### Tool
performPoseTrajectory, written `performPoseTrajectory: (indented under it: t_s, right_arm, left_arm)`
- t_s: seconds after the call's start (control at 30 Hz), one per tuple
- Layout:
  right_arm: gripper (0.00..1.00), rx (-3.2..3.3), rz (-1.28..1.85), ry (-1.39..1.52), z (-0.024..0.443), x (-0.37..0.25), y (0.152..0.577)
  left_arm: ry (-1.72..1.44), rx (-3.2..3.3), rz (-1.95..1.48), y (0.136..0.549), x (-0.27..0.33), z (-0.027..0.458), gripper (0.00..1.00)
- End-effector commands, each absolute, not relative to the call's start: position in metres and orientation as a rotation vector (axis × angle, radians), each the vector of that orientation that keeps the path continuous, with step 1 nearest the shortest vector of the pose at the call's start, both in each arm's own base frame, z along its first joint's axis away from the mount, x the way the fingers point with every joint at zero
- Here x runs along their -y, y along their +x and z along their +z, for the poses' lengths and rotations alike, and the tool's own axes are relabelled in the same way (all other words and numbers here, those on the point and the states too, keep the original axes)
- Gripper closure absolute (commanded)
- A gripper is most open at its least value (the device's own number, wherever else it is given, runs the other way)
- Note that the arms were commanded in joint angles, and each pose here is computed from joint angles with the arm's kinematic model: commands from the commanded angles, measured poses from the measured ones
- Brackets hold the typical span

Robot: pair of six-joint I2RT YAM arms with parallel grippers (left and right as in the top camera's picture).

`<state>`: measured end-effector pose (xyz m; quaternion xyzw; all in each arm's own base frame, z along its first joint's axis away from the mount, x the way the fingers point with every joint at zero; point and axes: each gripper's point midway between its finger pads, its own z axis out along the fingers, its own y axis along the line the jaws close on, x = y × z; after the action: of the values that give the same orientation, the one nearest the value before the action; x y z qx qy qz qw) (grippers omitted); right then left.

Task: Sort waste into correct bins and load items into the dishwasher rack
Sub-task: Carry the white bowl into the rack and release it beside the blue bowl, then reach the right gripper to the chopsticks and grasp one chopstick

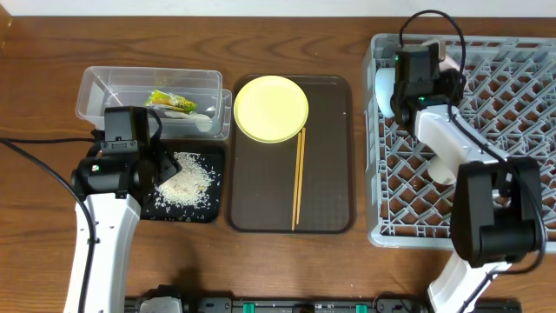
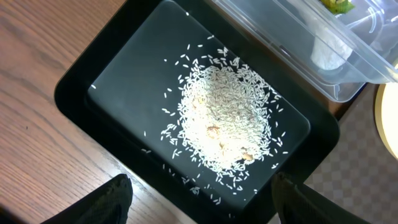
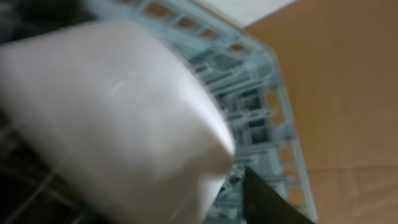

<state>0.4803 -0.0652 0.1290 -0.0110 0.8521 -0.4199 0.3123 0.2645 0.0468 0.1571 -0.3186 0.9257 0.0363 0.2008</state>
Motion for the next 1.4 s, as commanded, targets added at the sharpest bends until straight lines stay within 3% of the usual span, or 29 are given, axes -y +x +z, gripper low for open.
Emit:
performPoseTrajectory:
  t_s: [0.0,0.07,0.13,0.3,0.43,0.7,1.1,1.37]
  right_arm:
    - [0.46,-2.205,-0.761,0.096,0.169,0.033,0.478]
    - [0.38,-2.246,-0.592,0.044,0.176,0.014,0.471]
    - [0.36,-2.28,-0.43,-0.038,0.184,-0.01,0.462]
    - [0.5,-2.35,0.191,-0.176,0.201,-0.102,0.422]
    - [0.49,-2.435,0.5,-0.247,0.195,-0.159,0.386]
    - [0.49,-2.6,0.395,-0.427,0.142,-0.214,0.348]
    - [0.48,-2.914,0.261,-0.112,0.044,-0.243,0.314]
    - [0.5,-2.984,0.149,-0.073,0.006,-0.237,0.31]
  left_arm:
    - [-0.901,-2.573,0.096,0.266,-0.048,0.161,0.25]
    - [-0.901,-2.573,0.096,0.266,-0.048,0.161,0.25]
    - [-0.901,-2.573,0.096,0.266,-0.048,0.161,0.25]
    - [-0.901,-2.573,0.096,0.266,-0.048,0.161,0.25]
    - [-0.9,-2.57,0.095,0.267,-0.048,0.161,0.24]
    - [-0.9,-2.57,0.094,0.267,-0.048,0.161,0.24]
    - [-0.9,-2.57,0.095,0.267,-0.048,0.161,0.24]
    - [-0.9,-2.57,0.095,0.267,-0.048,0.161,0.24]
